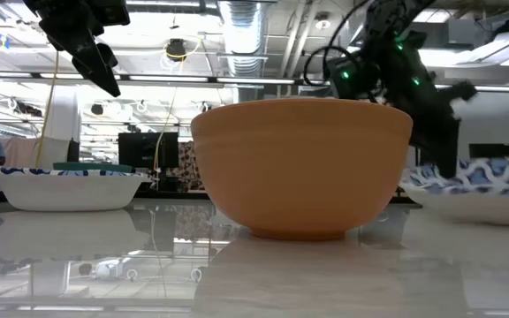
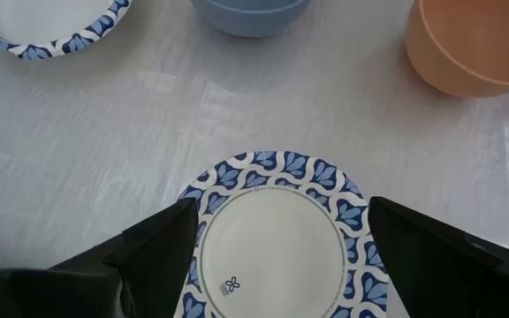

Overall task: Nest bowls inside each other
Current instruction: Stack the right white patterned bowl on top of the other white patterned bowl

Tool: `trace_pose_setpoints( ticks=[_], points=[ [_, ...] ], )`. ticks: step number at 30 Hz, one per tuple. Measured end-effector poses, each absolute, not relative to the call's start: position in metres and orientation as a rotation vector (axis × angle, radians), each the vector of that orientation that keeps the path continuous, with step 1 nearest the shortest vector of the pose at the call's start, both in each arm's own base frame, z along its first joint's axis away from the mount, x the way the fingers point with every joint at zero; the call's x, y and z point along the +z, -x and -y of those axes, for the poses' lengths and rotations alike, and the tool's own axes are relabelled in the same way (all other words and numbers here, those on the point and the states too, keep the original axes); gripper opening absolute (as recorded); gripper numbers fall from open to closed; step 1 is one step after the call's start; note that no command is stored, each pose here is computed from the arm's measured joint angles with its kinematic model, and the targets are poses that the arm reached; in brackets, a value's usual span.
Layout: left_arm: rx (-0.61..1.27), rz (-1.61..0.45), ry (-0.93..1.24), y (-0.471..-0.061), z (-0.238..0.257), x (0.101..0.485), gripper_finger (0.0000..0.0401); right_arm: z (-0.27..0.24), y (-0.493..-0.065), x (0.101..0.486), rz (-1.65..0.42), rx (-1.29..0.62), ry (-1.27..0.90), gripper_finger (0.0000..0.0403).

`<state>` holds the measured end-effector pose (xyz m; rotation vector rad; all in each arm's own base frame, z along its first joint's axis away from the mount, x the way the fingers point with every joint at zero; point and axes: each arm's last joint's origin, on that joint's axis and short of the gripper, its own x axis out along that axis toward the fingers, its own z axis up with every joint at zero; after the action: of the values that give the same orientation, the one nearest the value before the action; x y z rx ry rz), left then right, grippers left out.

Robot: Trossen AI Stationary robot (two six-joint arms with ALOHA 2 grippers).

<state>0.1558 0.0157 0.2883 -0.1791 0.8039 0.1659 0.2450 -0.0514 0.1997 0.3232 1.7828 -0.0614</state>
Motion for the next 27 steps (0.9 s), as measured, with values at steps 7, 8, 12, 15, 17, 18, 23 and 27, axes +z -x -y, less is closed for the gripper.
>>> trace_pose_setpoints(
  ticks=[7, 8, 12, 15, 17, 18, 23, 27],
  points=[
    [0.169, -0.804, 0.187, -0.156, -0.016, 0.288, 0.0320, 0.067, -0.262, 0.260, -1.672, -0.079, -0.362, 0.0005],
    [0.170, -0.804, 0.188, -0.156, -0.016, 0.288, 0.0320, 0.070, -0.264, 0.271, -1.651, -0.086, -0.365, 0.0005],
    [0.171, -0.813, 0.188, -0.155, -0.016, 0.288, 0.0320, 0.083, -0.268, 0.314, -1.532, -0.110, -0.359, 0.0005],
    [0.174, -0.816, 0.186, -0.155, -0.016, 0.287, 0.0320, 0.098, -0.270, 0.345, -1.386, -0.148, -0.348, 0.0005],
    [0.177, -0.815, 0.185, -0.155, -0.016, 0.287, 0.0320, 0.110, -0.271, 0.362, -1.264, -0.189, -0.341, 0.0005],
    [0.181, -0.815, 0.183, -0.155, -0.016, 0.287, 0.0320, 0.117, -0.273, 0.369, -1.196, -0.217, -0.342, 0.0005],
    [0.187, -0.815, 0.180, -0.155, -0.016, 0.287, 0.0320, 0.159, -0.280, 0.396, -0.820, -0.447, -0.430, 0.0006],
    [0.198, -0.815, 0.175, -0.155, -0.017, 0.287, 0.0320, 0.194, -0.279, 0.401, -0.617, -0.594, -0.577, 0.0007]
  ],
)
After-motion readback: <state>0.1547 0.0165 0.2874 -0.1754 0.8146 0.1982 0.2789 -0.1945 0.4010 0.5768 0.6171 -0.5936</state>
